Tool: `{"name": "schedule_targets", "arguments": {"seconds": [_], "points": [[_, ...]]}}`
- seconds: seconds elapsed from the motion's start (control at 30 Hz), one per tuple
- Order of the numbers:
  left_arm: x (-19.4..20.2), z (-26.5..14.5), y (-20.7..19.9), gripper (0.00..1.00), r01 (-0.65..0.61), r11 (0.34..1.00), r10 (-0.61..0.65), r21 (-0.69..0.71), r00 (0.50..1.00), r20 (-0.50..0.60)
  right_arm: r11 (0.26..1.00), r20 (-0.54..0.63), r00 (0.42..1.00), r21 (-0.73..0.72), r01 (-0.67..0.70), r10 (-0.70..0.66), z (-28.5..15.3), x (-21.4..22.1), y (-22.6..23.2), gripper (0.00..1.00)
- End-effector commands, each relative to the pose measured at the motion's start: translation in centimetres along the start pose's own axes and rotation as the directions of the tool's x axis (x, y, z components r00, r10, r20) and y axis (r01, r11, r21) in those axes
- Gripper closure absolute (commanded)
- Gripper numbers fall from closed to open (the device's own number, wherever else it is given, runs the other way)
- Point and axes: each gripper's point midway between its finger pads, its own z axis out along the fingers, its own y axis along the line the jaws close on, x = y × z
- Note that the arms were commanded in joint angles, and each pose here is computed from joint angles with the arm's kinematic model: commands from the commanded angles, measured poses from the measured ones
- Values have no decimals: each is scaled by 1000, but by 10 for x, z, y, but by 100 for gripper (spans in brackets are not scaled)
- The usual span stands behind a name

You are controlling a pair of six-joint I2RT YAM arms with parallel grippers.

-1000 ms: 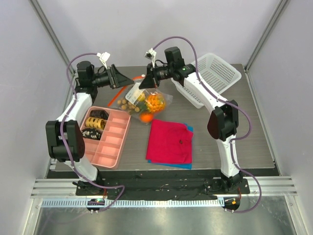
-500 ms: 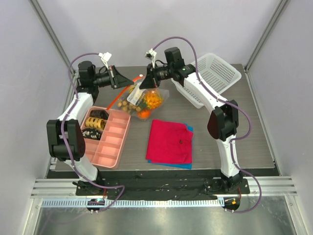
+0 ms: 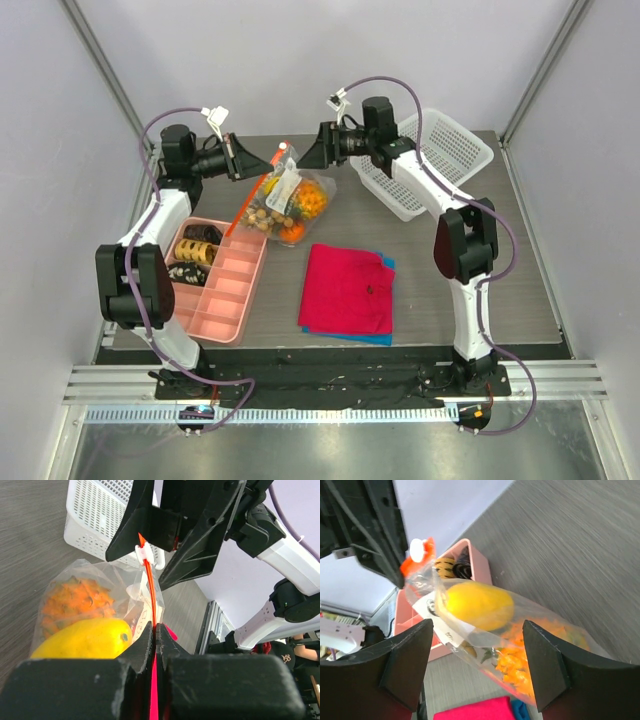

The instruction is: Open the zip-top bag and remove the fake food

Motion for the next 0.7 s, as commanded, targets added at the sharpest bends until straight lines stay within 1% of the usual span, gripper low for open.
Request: {"name": "schedule_targets", "arguments": {"seconds": [0.0, 0.07, 0.13, 0.17, 0.2, 0.23, 0.27, 0.3, 0.33, 0.37, 0.43, 0.47, 0.5, 0.53, 0.57, 0.63, 0.67], "points": [[-17, -7, -34, 100, -104, 993, 102, 54, 994, 34, 953, 109, 975, -215, 211, -192, -8, -38, 61, 23], [-16, -7, -33, 100, -96, 994, 94, 55, 995, 31, 947, 109, 973, -232, 222, -201, -5, -41, 58, 23], [-16, -7, -32, 100, -91, 994, 90, 54, 996, 29, 948, 104, 980, -254, 194, -172, -1, -42, 59, 27], [-16, -7, -32, 100, -93, 994, 91, 54, 995, 30, 929, 133, 970, -287, 232, -202, -1, -46, 66, 28], [-16, -7, -33, 100, -93, 994, 91, 57, 995, 28, 934, 125, 981, -306, 184, -152, 1, -45, 67, 33], [-16, -7, -33, 100, -94, 994, 93, 59, 995, 27, 931, 129, 981, -319, 178, -144, 1, -45, 67, 38], [-17, -7, -33, 100, -96, 994, 94, 58, 995, 29, 916, 157, 973, -340, 214, -169, 0, -49, 72, 42], [-17, -7, -34, 100, -99, 993, 97, 59, 995, 28, 916, 153, 977, -349, 196, -151, 2, -48, 70, 54], [-16, -7, -34, 100, -96, 994, 94, 59, 995, 28, 918, 146, 981, -358, 173, -128, 2, -47, 70, 59], [-17, -7, -34, 100, -96, 994, 94, 58, 995, 29, 913, 153, 979, -365, 183, -135, 3, -48, 71, 61], [-17, -8, -36, 100, -98, 993, 97, 59, 995, 30, 911, 146, 982, -376, 170, -124, 6, -46, 71, 72], [-17, -8, -36, 100, -97, 994, 95, 59, 995, 30, 910, 146, 981, -378, 172, -125, 6, -46, 71, 80], [-18, -8, -37, 100, -98, 993, 96, 58, 995, 32, 909, 151, 980, -376, 177, -128, 6, -47, 72, 92], [-20, -9, -41, 100, -102, 993, 100, 59, 994, 36, 911, 157, 980, -373, 176, -125, 5, -49, 74, 98], [-21, -9, -41, 94, -103, 993, 101, 55, 994, 41, 916, 161, 980, -363, 170, -118, 6, -49, 71, 99], [-23, -9, -44, 75, -105, 993, 102, 44, 993, 54, 920, 185, 975, -347, 184, -125, 3, -55, 77, 99], [-28, -9, -46, 58, -110, 994, 108, 22, 991, 78, 922, 187, 973, -337, 190, -132, 3, -54, 77, 99]]}}
